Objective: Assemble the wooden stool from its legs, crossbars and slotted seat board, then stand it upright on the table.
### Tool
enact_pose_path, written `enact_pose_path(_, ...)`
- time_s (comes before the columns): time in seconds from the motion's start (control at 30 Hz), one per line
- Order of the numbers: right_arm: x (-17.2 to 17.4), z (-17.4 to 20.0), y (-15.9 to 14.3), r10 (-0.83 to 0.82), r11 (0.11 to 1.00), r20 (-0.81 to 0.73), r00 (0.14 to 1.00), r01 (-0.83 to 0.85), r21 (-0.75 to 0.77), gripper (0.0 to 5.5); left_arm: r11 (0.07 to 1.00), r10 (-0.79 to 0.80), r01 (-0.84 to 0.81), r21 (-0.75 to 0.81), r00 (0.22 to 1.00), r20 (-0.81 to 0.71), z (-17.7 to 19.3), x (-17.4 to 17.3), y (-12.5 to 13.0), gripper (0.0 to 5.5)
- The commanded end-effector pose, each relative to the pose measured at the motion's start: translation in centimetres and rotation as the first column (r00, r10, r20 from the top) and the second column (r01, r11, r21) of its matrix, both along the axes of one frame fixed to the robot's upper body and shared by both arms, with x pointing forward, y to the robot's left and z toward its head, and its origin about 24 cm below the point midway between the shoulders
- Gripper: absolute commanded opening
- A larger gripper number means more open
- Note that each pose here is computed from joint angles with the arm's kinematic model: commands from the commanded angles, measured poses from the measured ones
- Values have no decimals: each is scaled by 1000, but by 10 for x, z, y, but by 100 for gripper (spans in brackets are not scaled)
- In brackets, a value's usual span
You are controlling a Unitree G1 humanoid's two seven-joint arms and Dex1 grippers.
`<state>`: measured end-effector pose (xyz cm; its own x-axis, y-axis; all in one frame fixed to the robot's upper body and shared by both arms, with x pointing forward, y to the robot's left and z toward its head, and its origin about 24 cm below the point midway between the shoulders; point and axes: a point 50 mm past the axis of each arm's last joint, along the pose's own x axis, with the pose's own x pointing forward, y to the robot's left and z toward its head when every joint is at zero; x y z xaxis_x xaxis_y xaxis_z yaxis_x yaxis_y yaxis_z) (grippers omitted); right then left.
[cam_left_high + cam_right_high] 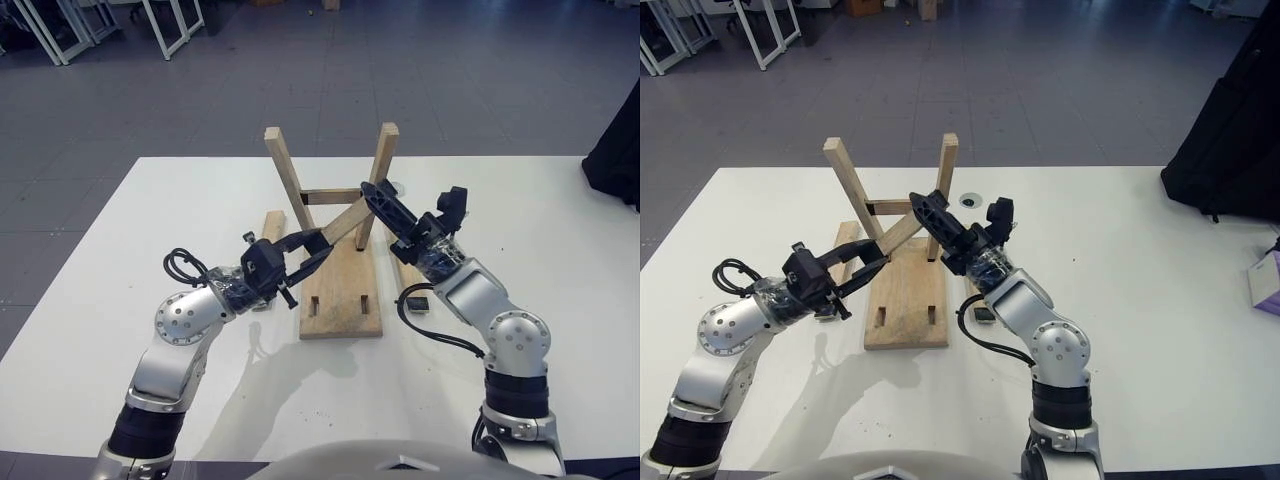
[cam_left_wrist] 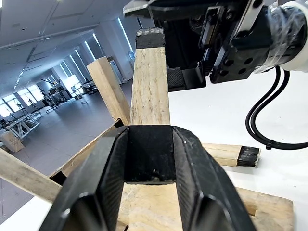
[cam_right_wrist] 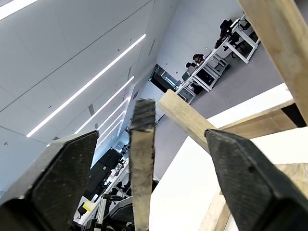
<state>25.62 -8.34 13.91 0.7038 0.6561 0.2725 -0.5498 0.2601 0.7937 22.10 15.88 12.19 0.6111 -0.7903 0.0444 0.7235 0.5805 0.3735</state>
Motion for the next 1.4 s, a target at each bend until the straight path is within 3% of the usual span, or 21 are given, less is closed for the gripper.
enact_pose_path(0.03, 1, 6, 3, -12, 999, 19, 1000, 11, 51, 324, 999, -12, 12, 35, 1000, 12, 3, 3, 0, 130)
enact_pose_path(0.53, 6, 5, 3, 8, 996, 7, 1000, -9, 87, 43, 998, 57, -58, 31, 998, 6, -6, 10, 1, 130)
enact_pose_path(0.8, 7, 7, 3, 15, 996, 19, 1000, -16, 86, 42, 998, 62, -60, 34, 997, -46, -14, 9, -3, 130)
enact_pose_path(0.87, 7, 8, 1, 2, 996, 25, 1000, -4, 87, 42, 996, 83, -81, 19, 995, -63, -15, 9, -1, 187)
enact_pose_path(1.07, 10, 4, -9, -74, 997, 54, 996, 75, -14, 42, 994, 98, -96, 47, 994, -51, -13, 7, 5, 281)
enact_pose_path(1.17, 9, -6, -36, -236, 964, -11, 972, 232, -131, 42, 990, 138, -136, 42, 989, -45, -12, 7, 12, 292)
enact_pose_path(1.23, 0, -12, -54, -356, 896, -24, 934, 334, -293, 42, 976, 203, -206, -74, 978, -49, -2, 8, 16, 292)
enact_pose_path(1.3, 3, -5, -65, -442, 806, 65, 895, 428, -409, 42, 954, 234, -244, -174, 969, -73, 5, 4, 16, 292)
enact_pose_path(1.4, 24, 10, -70, -477, 679, 209, 854, 509, -529, 42, 831, 245, -296, -471, 955, -167, 19, 1, 19, 292)
